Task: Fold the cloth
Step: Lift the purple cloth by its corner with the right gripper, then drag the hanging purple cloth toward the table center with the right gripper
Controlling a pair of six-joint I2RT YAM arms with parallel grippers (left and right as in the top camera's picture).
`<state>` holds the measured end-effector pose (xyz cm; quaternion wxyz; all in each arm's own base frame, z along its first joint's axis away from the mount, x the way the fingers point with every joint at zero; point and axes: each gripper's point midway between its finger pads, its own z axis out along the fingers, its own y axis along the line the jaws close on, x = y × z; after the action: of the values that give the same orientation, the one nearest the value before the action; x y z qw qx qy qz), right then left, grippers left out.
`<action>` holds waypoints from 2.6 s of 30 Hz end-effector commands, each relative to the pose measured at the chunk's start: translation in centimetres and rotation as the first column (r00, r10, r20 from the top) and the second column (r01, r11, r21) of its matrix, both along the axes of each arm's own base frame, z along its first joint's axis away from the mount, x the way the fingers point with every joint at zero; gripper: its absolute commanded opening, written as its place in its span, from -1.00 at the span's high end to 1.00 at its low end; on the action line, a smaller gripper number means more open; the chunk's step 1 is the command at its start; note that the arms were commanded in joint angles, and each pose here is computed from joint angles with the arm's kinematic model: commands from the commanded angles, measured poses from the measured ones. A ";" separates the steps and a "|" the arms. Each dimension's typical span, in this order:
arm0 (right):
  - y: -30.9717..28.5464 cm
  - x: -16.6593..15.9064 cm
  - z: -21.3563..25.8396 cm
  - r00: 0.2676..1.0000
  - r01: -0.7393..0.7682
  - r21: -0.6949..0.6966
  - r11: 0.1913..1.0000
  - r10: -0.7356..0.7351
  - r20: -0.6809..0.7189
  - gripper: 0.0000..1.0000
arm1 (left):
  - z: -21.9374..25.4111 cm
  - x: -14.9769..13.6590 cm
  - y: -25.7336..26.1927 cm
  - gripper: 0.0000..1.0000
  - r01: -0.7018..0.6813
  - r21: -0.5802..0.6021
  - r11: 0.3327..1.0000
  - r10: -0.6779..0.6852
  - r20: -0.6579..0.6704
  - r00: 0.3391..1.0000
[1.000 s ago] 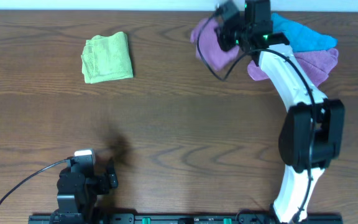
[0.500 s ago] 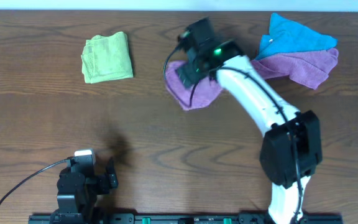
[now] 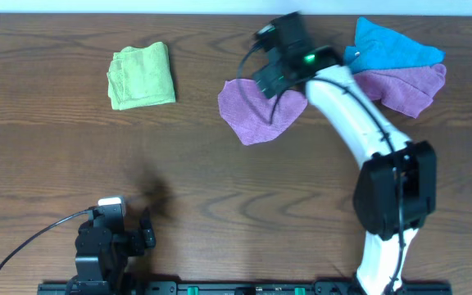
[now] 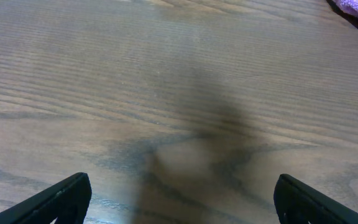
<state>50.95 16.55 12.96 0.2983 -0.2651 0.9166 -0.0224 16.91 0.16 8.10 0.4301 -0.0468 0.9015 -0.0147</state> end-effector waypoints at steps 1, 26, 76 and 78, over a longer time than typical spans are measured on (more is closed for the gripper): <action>1.6 0.1 -1.7 0.997 -0.019 0.184 0.983 0.033 -0.070 -0.99 | -1.6 -1.0 -0.1 -0.90 0.014 0.006 1.000 -0.013 -0.067 0.998; 2.1 -0.7 -8.3 0.906 0.347 0.347 0.871 -0.215 -0.364 0.97 | -1.6 -1.0 -0.1 -0.90 0.014 0.006 1.000 -0.014 -0.067 0.998; -0.7 -16.4 22.3 0.536 -0.287 0.604 0.744 -0.398 0.745 0.98 | -1.6 -1.0 -0.1 -0.91 0.014 0.006 1.000 -0.014 -0.067 0.998; 0.0 -16.0 21.9 0.540 -0.297 0.604 0.739 -0.392 0.745 0.97 | -1.6 -1.0 -0.1 -0.90 0.014 0.005 1.000 -0.014 -0.067 0.998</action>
<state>34.58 15.50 35.39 0.7727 -0.0474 0.6042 0.1889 16.87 0.16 8.17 0.4301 -0.0468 0.9015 -0.0147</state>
